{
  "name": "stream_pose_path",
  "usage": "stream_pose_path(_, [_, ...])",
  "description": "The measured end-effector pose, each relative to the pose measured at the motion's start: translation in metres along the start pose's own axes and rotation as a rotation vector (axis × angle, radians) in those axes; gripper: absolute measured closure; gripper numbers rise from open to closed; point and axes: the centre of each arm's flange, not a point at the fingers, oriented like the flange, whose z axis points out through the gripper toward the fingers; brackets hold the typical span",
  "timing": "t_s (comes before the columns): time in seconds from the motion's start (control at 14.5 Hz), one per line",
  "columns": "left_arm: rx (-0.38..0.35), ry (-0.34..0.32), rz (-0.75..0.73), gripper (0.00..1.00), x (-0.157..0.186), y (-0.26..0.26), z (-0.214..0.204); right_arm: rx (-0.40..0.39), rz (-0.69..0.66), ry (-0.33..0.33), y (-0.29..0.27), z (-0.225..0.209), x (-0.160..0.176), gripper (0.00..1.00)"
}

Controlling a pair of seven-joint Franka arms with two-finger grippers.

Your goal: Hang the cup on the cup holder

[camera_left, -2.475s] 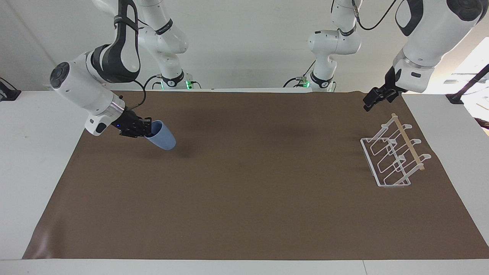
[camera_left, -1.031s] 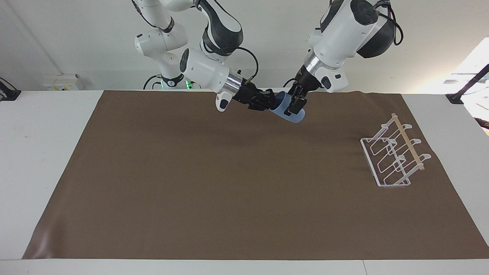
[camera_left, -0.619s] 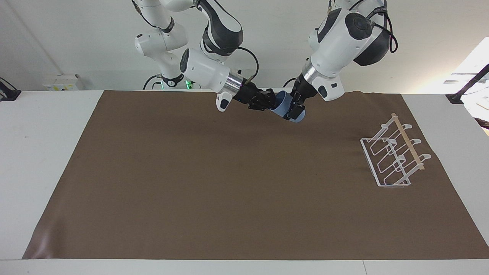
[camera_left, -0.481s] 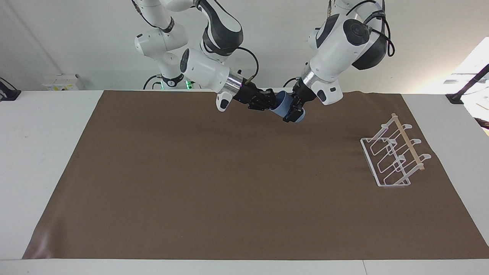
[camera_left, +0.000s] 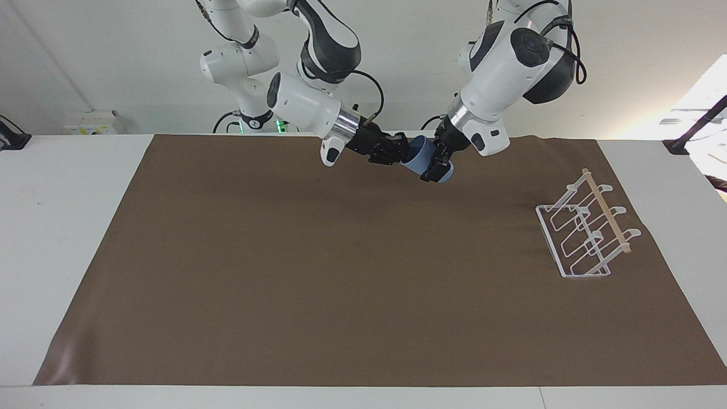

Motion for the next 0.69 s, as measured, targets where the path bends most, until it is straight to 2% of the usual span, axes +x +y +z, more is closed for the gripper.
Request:
stream_pose_path(0.21, [-0.017,0.007,0.000,0.22,0.005,0.002,-0.009,0.005,0.003,0.010,0.000,-0.004,0.004,0.50])
stream_pose_path(0.28, [-0.022,0.037,0.001,0.22,0.011,0.003,-0.010,0.010,0.009,0.023,0.000,-0.011,0.010,0.37])
stream_pose_path(0.48, [-0.011,0.220,0.011,0.22,0.043,0.003,-0.016,0.043,0.049,0.074,0.007,-0.064,0.050,0.05])
stream_pose_path(0.55, [0.002,0.301,0.027,0.22,0.056,0.003,-0.018,0.048,0.052,0.099,0.010,-0.092,0.065,0.00])
stream_pose_path(0.69, [0.036,0.486,0.080,0.22,0.077,0.001,-0.023,-0.001,0.017,0.167,0.019,-0.143,0.085,0.00])
